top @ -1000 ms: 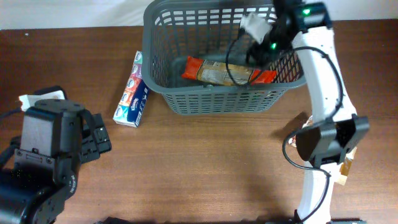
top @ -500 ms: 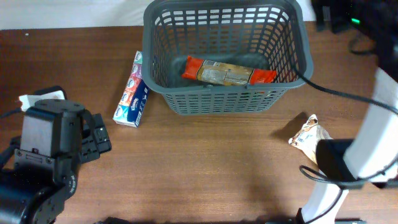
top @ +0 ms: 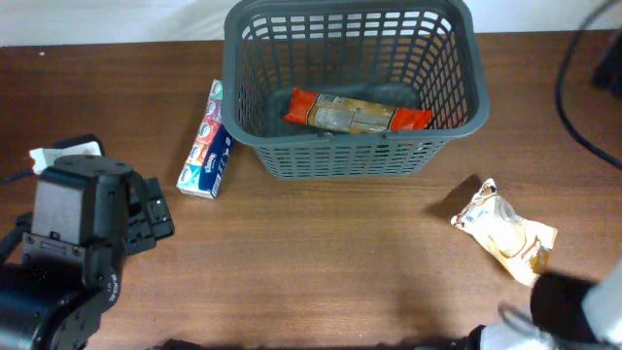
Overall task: Pack container
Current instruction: 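Lower the snack pack into the basket and release it, then move the right gripper down onto the clear PanTree bread bag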
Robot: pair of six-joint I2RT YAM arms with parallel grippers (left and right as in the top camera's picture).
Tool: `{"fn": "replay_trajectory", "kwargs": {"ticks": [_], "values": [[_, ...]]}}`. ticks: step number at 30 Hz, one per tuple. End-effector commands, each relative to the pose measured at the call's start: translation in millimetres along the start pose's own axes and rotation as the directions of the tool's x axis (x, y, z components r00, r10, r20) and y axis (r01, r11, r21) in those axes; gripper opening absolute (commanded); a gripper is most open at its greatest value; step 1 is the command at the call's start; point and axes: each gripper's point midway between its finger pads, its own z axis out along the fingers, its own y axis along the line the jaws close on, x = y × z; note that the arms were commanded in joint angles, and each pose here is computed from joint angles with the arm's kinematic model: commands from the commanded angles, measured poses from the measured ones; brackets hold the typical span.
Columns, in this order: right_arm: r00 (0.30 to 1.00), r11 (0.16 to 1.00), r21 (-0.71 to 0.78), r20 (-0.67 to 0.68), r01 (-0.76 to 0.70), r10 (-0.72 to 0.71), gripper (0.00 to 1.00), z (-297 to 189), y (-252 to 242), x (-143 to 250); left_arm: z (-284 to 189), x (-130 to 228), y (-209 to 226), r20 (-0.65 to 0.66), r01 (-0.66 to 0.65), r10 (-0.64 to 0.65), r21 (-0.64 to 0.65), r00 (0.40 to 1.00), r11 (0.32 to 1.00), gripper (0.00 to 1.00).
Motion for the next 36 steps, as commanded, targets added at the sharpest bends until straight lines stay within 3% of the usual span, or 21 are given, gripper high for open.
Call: {"fn": "replay_trajectory", "kwargs": {"ticks": [1,6,12,14,16,18,21,25,30,36], "values": [[0.979,0.977,0.1,-0.055,-0.191,0.197,0.99,-16.9,-37.5,45.1,0.9,0.3,0.8,-0.004,0.008,-0.008,-0.005,1.0,1.0,1.0],[0.94,0.953,0.142,-0.178,-0.268,0.291,0.99,-8.0,-46.9,110.0,0.9,0.3,0.8,-0.004,0.008,-0.008,-0.005,1.0,1.0,0.99],[0.894,0.957,0.154,-0.346,-0.245,0.284,0.99,32.5,-35.4,160.9,0.9,0.3,0.8,-0.004,0.008,-0.008,-0.005,1.0,1.0,1.0],[0.826,0.902,0.242,-0.368,-0.357,0.426,0.99,51.8,-37.0,178.7,0.9,0.3,0.8,-0.004,0.008,-0.008,-0.005,1.0,1.0,1.0],[0.687,0.769,0.388,-0.355,-0.509,0.634,0.99,75.1,-40.5,205.0,0.9,0.3,0.8,-0.004,0.008,-0.008,-0.005,1.0,1.0,0.99],[0.61,0.698,0.431,-0.345,-0.572,0.713,0.99,99.4,-38.2,218.4,0.9,0.3,0.8,-0.004,0.008,-0.008,-0.005,1.0,1.0,1.0],[0.544,0.675,0.376,-0.404,-0.634,0.736,0.99,140.8,-16.6,227.2,0.9,0.3,0.8,-0.004,0.008,-0.008,-0.005,1.0,1.0,1.0],[0.509,0.661,0.363,-0.434,-0.656,0.743,0.99,171.1,-4.3,229.0,0.9,0.3,0.8,-0.004,0.008,-0.008,-0.005,1.0,1.0,1.0],[0.291,0.459,0.54,-0.369,-0.705,0.882,0.99,188.7,-0.3,249.0,0.9,0.3,0.8,-0.004,0.008,-0.008,-0.005,1.0,1.0,1.0],[-0.084,0.077,0.725,-0.182,-0.685,0.98,0.99,196.9,16.3,270.3,0.9,0.3,0.8,-0.004,0.008,-0.008,-0.005,1.0,1.0,1.0]]}}
